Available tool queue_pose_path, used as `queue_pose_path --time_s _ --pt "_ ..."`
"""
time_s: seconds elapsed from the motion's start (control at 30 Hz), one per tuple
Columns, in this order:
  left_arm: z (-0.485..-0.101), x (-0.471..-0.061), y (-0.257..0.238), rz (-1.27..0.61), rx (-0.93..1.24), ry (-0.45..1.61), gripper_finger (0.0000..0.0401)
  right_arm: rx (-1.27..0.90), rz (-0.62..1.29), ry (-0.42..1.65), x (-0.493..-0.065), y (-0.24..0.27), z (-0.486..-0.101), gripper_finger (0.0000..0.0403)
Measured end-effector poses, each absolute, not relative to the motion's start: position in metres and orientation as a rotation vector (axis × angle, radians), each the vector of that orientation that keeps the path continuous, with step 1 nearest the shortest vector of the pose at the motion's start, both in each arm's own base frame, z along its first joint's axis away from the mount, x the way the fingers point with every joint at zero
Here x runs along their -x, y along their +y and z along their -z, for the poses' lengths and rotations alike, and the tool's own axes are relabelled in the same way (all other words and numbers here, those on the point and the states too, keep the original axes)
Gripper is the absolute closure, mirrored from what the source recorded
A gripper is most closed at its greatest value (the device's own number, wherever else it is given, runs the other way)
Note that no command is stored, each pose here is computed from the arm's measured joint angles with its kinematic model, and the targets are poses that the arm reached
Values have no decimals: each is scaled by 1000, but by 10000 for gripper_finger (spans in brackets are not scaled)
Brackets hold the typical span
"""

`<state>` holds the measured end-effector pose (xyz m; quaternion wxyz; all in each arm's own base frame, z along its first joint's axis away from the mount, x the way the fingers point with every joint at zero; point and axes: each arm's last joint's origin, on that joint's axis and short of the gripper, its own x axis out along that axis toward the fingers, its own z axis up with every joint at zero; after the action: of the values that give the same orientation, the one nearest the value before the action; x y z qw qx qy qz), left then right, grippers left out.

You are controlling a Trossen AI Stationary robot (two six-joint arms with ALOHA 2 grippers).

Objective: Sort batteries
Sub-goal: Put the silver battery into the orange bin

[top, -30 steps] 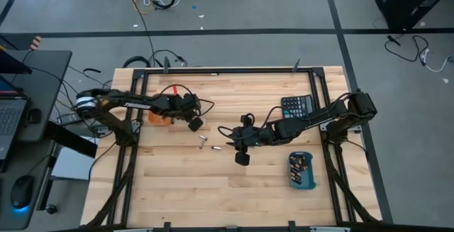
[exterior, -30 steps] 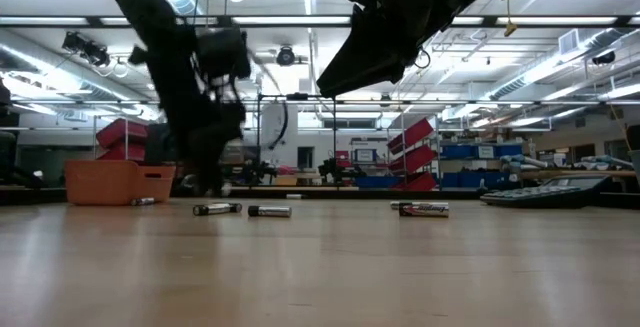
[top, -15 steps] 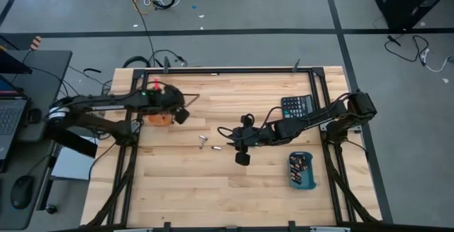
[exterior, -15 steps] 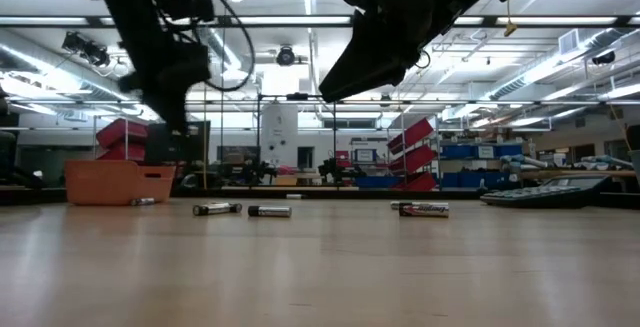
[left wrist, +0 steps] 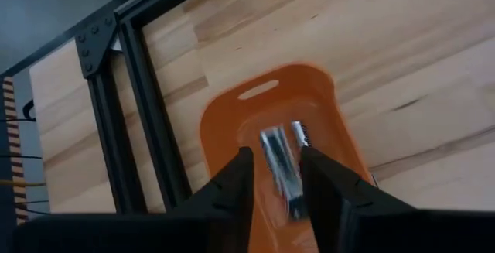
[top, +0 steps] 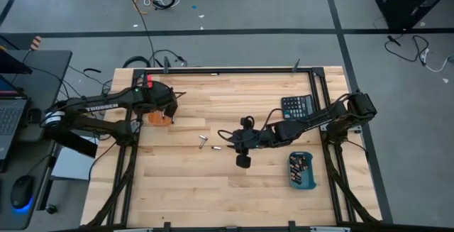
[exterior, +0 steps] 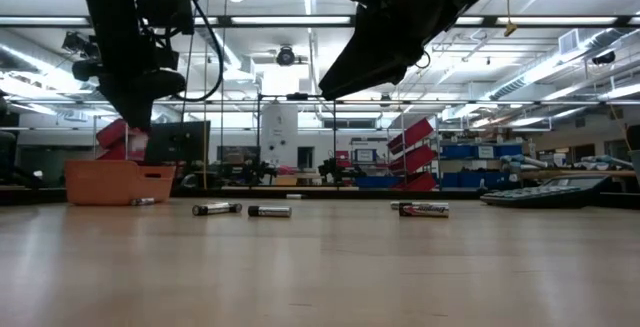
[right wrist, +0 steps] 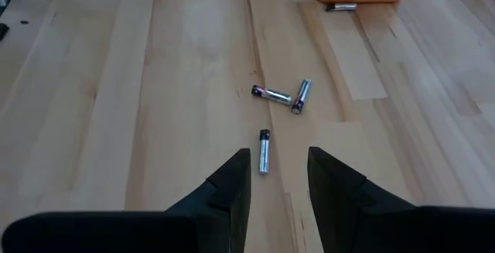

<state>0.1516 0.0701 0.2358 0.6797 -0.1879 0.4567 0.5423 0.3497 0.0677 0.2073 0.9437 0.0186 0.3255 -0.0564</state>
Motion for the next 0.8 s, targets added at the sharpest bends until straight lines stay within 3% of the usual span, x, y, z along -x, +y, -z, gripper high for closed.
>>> queue_pose_path --time_s 0.27,0.57,0.67,0.8 --pt "-238 -161 67 -1175 458 931 270 -31 93 667 -348 76 -207 288" --pt "-258 -221 7 -659 398 579 270 -37 94 667 -348 76 -207 288" --pt "-245 -231 -8 -612 372 635 270 -34 95 658 -349 75 -208 288" --pt "-212 -239 -13 -704 362 801 270 -32 97 648 -350 73 -208 288"
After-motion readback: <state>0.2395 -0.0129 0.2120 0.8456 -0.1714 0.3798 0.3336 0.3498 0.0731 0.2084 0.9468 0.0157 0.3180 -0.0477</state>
